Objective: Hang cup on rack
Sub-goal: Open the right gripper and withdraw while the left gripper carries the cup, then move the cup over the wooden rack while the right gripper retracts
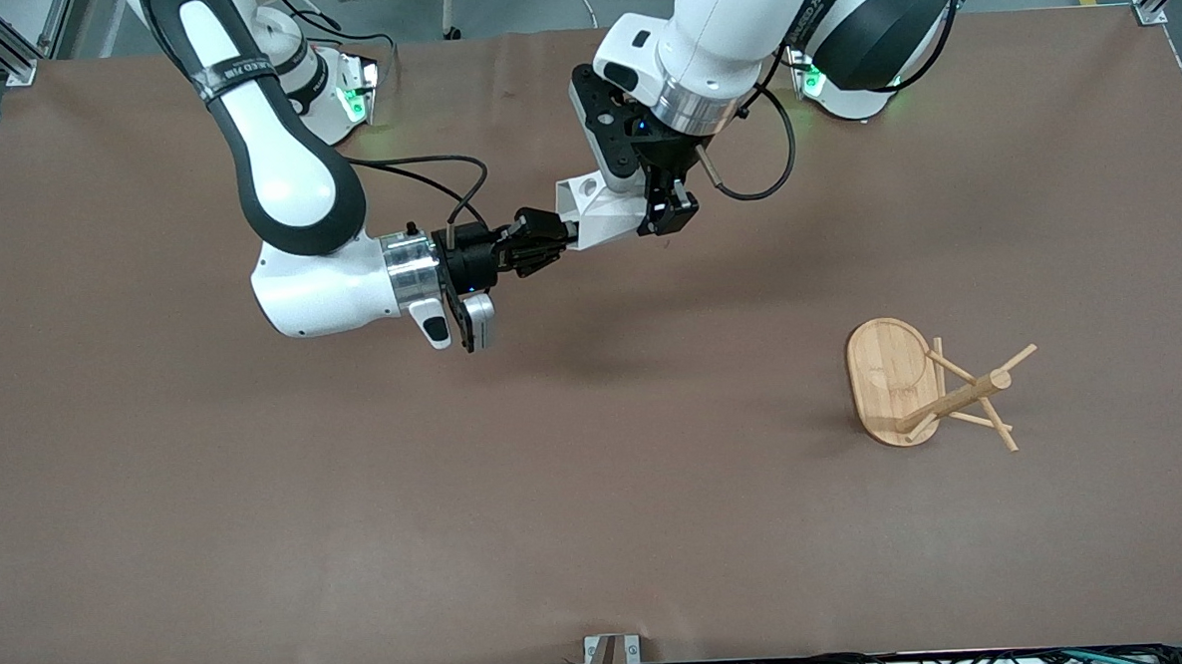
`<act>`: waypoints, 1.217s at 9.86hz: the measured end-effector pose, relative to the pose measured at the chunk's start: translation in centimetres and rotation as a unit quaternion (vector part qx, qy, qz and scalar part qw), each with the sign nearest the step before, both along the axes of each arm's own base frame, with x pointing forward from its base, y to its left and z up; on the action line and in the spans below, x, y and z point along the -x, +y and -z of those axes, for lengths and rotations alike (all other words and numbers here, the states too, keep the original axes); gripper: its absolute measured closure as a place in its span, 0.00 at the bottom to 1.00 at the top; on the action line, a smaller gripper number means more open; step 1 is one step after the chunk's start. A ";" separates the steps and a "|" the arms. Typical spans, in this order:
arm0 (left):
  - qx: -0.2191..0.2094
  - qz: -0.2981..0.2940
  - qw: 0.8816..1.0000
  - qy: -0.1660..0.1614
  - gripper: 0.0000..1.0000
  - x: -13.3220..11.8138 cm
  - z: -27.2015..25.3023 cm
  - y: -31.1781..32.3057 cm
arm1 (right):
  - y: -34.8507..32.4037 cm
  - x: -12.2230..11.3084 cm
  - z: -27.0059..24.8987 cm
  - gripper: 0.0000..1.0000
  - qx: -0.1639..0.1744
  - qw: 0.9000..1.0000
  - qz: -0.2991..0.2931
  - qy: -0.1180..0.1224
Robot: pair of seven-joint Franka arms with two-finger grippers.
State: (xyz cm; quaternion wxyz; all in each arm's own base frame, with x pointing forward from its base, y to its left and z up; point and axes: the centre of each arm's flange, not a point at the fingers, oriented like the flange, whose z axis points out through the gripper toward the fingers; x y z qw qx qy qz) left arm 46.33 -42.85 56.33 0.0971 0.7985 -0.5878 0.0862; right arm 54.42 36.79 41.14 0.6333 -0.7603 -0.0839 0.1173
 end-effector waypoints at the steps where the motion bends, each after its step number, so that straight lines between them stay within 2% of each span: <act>1: 0.001 -0.006 1.000 0.000 0.29 -0.2 -0.2 0.2 | 0.0 0.0 -0.1 0.86 -0.001 1.000 -0.001 0.001; 4: 0.003 -0.048 0.999 0.006 0.29 -1.3 -0.9 1.4 | -1.1 -0.8 -0.3 0.39 -0.002 1.000 0.009 0.000; 6: 0.002 -0.120 0.993 0.019 0.29 -1.6 -1.3 2.1 | -3.9 -2.6 -0.4 0.08 -0.002 0.999 0.035 -0.002; 7: -0.008 -0.172 0.985 0.024 0.29 -2.0 -1.5 2.9 | -6.1 -3.8 -0.5 0.00 -0.003 0.999 0.053 -0.003; 8: -0.014 -0.227 0.973 0.031 0.29 -2.6 -1.8 4.1 | -8.4 -5.0 -0.7 0.00 -0.003 0.997 0.073 -0.005; 10: -0.017 -0.331 0.942 0.048 0.29 -4.1 -2.2 6.9 | -13.0 -7.1 -1.2 0.00 0.008 0.994 0.104 -0.018; 12: -0.019 -0.399 0.915 0.060 0.29 -6.3 -2.0 10.4 | -17.6 -8.8 -1.8 0.00 0.085 0.989 0.105 -0.066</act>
